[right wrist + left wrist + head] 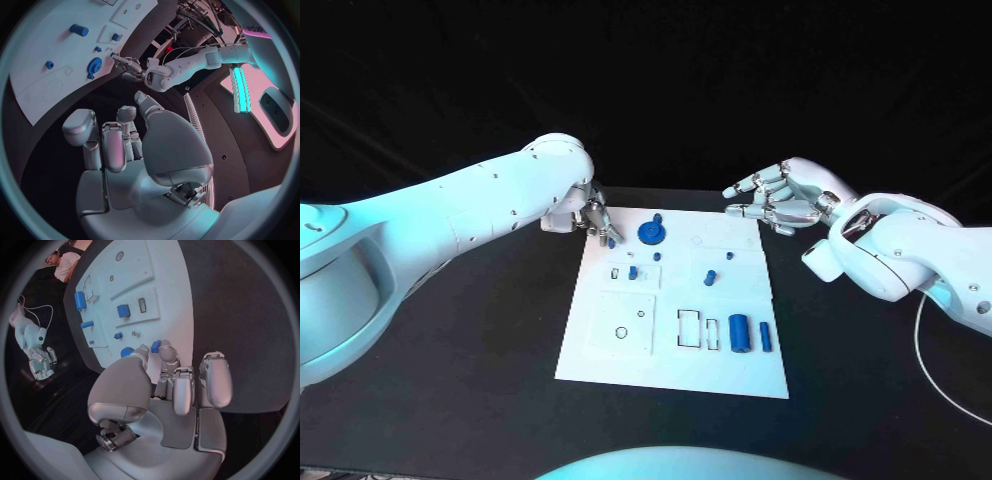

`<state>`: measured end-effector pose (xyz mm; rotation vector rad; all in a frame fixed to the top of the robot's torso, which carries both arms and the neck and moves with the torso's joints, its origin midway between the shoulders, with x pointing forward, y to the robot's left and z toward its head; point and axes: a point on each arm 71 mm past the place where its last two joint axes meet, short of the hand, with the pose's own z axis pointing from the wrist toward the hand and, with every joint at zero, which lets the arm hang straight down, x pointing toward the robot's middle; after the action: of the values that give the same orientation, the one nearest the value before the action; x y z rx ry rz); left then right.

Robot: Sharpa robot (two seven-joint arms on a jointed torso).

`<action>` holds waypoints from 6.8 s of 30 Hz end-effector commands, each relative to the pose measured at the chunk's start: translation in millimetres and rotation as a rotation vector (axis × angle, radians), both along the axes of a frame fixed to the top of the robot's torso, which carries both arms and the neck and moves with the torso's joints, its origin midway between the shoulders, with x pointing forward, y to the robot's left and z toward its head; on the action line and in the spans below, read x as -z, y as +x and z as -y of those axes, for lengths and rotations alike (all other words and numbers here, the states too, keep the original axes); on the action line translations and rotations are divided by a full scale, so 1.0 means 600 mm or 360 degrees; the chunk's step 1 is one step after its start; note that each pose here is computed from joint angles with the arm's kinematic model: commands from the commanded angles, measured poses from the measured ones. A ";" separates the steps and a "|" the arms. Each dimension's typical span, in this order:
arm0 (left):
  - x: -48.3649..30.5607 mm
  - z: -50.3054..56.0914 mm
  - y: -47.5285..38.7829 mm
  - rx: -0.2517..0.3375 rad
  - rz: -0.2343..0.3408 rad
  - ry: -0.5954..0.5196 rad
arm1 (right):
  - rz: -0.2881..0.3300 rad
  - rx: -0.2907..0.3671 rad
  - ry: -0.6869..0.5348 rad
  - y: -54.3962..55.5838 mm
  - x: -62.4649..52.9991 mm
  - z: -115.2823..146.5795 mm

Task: Assemble the parts on the task board

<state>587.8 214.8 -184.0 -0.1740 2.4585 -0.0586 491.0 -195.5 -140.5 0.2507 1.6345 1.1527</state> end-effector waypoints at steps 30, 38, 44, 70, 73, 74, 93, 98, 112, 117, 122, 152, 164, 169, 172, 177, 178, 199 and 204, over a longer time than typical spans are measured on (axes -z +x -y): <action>0.000 0.009 0.001 0.0003 0.0030 -0.0054 | -0.0010 -0.0024 -0.0006 0.000 0.001 -0.003; 0.001 0.007 0.000 0.0009 -0.0004 -0.0030 | -0.0014 -0.0028 -0.0008 0.000 0.002 -0.003; 0.003 0.004 -0.001 0.0012 -0.0031 -0.0011 | -0.0015 -0.0032 -0.0007 -0.001 0.002 -0.004; -0.017 0.007 -0.053 0.0157 0.0249 -0.0340 | -0.0020 -0.0021 -0.0009 0.000 0.002 0.003; -0.011 0.006 -0.067 0.0194 0.0265 -0.0348 | -0.0021 -0.0021 -0.0009 0.000 0.003 0.003; -0.011 0.005 -0.069 0.0199 0.0268 -0.0350 | -0.0021 -0.0021 -0.0009 0.000 0.003 0.003; 0.027 -0.006 -0.111 0.0267 0.0340 -0.0311 | -0.0023 -0.0020 -0.0009 0.000 0.004 0.004; 0.031 -0.012 -0.118 0.0274 0.0309 -0.0293 | -0.0023 -0.0020 -0.0009 0.000 0.004 0.005; 0.040 -0.018 -0.130 0.0292 0.0244 -0.0272 | -0.0032 -0.0017 -0.0011 0.000 0.004 0.006; 0.042 -0.018 -0.133 0.0303 0.0231 -0.0273 | -0.0039 -0.0015 -0.0016 0.001 0.005 0.008; 0.043 -0.013 -0.135 0.0319 0.0231 -0.0287 | -0.0042 -0.0013 -0.0018 0.001 0.006 0.009; 0.055 0.003 -0.122 0.0303 0.0195 -0.0264 | -0.0041 -0.0014 -0.0018 -0.001 0.005 0.010; 0.058 0.000 -0.123 0.0305 0.0163 -0.0244 | -0.0042 -0.0012 -0.0019 0.000 0.005 0.013; 0.058 -0.001 -0.124 0.0306 0.0158 -0.0238 | -0.0042 -0.0012 -0.0020 0.000 0.005 0.013; 0.059 -0.001 -0.125 0.0309 0.0155 -0.0237 | -0.0042 -0.0012 -0.0020 0.000 0.005 0.013; 0.059 -0.001 -0.126 0.0311 0.0155 -0.0239 | -0.0042 -0.0012 -0.0019 0.000 0.005 0.013; 0.059 -0.001 -0.126 0.0311 0.0155 -0.0239 | -0.0042 -0.0012 -0.0019 0.001 0.005 0.013; 0.057 0.005 -0.124 0.0304 0.0179 -0.0254 | -0.0041 -0.0011 -0.0018 0.001 0.005 0.013; 0.058 0.004 -0.124 0.0293 0.0179 -0.0244 | -0.0042 -0.0011 -0.0018 0.001 0.005 0.013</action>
<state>516.7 214.6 -213.8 -0.0233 2.3218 -0.3331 491.9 -204.1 -143.2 0.2595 1.6589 1.1423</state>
